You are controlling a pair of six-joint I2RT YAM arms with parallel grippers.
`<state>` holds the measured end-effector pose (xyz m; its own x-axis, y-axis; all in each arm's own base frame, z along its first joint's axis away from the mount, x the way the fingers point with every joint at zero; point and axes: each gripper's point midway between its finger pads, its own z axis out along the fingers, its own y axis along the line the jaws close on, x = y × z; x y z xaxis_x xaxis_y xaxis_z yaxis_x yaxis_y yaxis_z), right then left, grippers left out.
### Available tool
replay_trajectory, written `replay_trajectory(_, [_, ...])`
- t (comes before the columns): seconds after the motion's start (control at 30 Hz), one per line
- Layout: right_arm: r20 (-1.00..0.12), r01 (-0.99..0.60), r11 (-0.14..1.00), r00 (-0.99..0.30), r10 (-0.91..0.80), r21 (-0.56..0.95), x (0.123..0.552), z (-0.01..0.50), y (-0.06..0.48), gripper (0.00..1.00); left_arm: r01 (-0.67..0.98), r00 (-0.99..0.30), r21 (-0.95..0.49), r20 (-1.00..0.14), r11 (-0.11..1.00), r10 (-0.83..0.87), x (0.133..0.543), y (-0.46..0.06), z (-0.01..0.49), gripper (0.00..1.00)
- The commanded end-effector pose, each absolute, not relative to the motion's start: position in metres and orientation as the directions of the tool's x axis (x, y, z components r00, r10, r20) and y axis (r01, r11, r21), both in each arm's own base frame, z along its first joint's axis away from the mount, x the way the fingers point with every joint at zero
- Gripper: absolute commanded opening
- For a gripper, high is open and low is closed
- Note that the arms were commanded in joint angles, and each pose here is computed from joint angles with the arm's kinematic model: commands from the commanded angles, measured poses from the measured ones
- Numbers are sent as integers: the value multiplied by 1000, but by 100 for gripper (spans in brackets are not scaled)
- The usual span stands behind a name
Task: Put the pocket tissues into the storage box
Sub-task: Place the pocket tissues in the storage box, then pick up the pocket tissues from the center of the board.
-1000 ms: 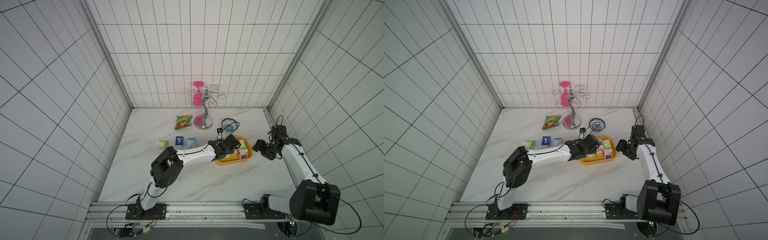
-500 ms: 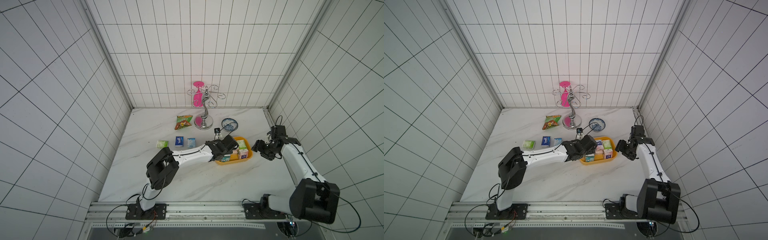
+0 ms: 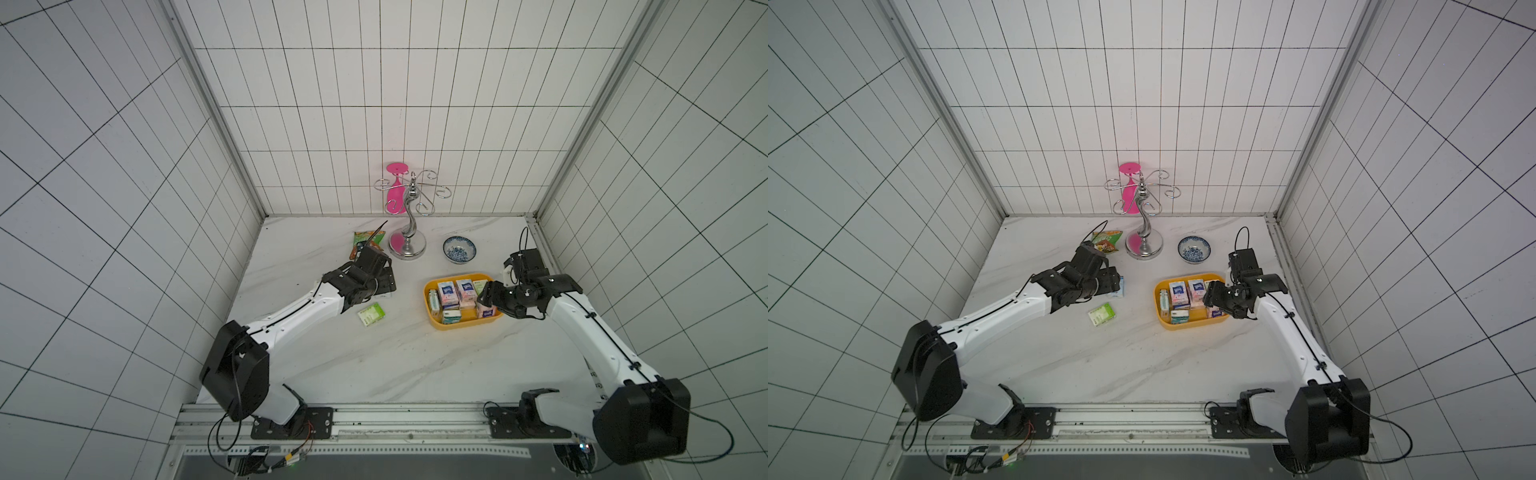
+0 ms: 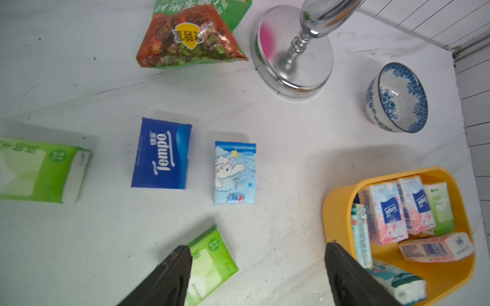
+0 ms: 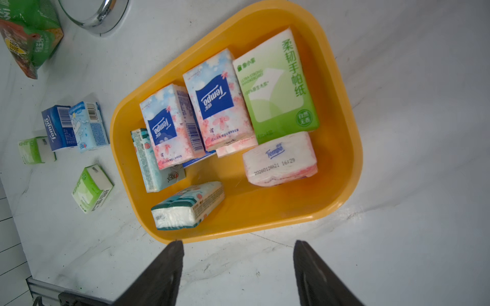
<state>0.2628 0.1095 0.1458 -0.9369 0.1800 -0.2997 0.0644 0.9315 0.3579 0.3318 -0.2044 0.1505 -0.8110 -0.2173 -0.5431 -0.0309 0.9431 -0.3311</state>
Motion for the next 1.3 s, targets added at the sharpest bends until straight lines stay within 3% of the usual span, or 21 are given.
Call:
replay_trajectory(0.0, [-338, 73, 930, -919, 203, 360, 263, 165, 111, 70, 30, -843, -337, -514, 941, -158, 315, -185, 145, 82])
replay_trajectory(0.17, [-315, 82, 926, -926, 207, 368, 253, 159, 114, 70, 13, -861, -339, -482, 941, -162, 308, -160, 123, 82])
replay_trajectory(0.43, [-289, 61, 932, -941, 173, 358, 244, 154, 119, 70, 134, -909, -418, -412, 899, -57, 306, -185, 91, 82])
replay_trajectory(1.07, [-270, 50, 931, -950, 156, 362, 243, 150, 125, 70, 160, -915, -266, -402, 951, 41, 323, -196, 52, 83])
replay_trajectory(1.27, [-276, 45, 933, -949, 151, 356, 242, 150, 124, 70, 168, -930, -281, -364, 945, 57, 324, -206, 42, 83])
